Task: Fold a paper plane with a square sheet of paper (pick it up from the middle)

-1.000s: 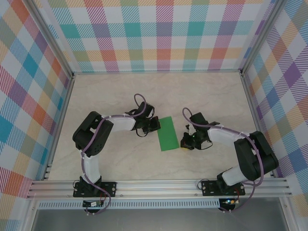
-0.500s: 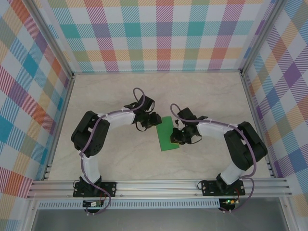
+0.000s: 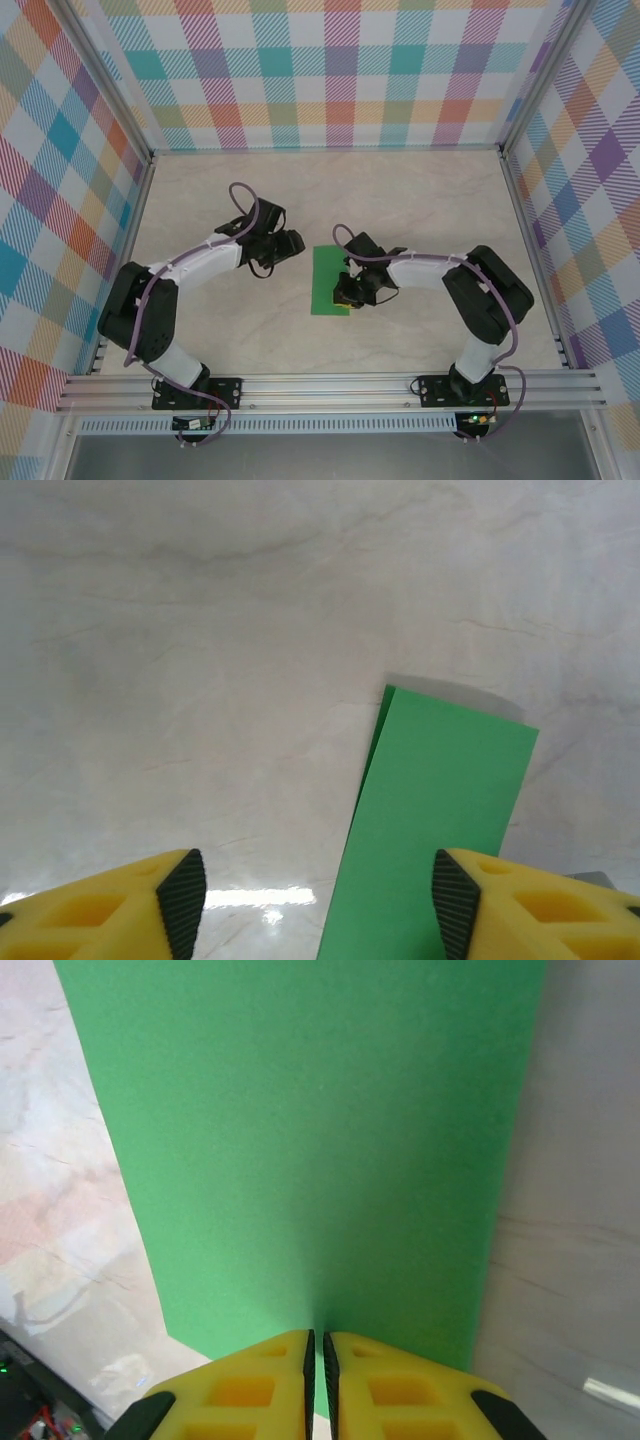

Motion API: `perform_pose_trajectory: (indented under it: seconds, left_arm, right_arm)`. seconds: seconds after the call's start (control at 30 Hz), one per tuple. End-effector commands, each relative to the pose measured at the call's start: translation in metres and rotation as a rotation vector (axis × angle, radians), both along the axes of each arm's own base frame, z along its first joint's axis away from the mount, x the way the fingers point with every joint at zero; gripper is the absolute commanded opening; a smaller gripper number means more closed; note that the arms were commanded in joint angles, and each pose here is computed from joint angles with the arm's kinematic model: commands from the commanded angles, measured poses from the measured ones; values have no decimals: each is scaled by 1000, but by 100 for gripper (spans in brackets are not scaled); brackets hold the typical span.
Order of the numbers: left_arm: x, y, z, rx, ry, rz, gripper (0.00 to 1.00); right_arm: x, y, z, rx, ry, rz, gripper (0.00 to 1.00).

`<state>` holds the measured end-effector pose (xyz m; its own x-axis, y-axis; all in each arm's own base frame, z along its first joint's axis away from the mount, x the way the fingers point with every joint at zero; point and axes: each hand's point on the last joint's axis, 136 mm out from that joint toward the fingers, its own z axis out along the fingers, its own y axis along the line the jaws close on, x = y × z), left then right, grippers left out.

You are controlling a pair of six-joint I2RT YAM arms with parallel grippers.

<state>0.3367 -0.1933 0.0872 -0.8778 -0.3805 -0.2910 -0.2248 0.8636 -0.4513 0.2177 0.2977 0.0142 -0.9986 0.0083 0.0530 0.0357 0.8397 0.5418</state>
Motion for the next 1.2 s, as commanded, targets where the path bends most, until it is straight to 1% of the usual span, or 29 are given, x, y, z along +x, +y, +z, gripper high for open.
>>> perform_pose_trajectory:
  seconds: [0.0,0.07,0.13,0.23,0.27,0.33,0.4,0.63,0.77,0.87,0.97,1.0,1.03,1.1,1.17]
  left_arm:
    - [-7,31,4,64,-7,86,72]
    - [-11,50,7,127,-13,127,81]
    - [-16,69,13,180,-24,167,91]
    - [-20,88,21,208,-46,210,99]
    - [-21,91,23,207,-53,217,100]
    - [-22,97,27,198,-61,227,100]
    - [-22,97,29,170,-64,226,100]
    - [-21,81,32,59,-68,191,100]
    - [-20,69,30,17,-48,150,100]
    - [-20,59,29,-26,-43,114,99]
    - [-21,50,30,-65,-43,82,98]
    - [-22,48,29,-70,-39,76,97]
    - [-23,46,29,-76,-39,67,93]
    - [-25,39,29,-95,-32,46,88]
    - [-28,32,27,-111,-23,33,84]
  right_arm:
    - [10,24,-5,20,26,-35,15]
    - [22,36,4,40,1,-22,15]
    - [35,42,20,37,-59,-1,16]
    - [53,45,39,22,-134,25,22]
    - [58,47,44,18,-147,34,25]
    - [70,48,47,2,-166,43,31]
    - [81,47,44,-21,-177,39,33]
    - [119,41,30,-56,-179,5,36]
    - [131,36,18,-91,-161,-8,35]
    - [134,25,7,-142,-138,-24,35]
    - [132,3,-1,-227,-118,-67,34]
    - [131,-5,-4,-253,-112,-88,34]
    - [129,-14,-5,-279,-106,-111,34]
    - [124,-30,-6,-320,-102,-155,33]
    - [117,-44,-3,-350,-104,-194,33]
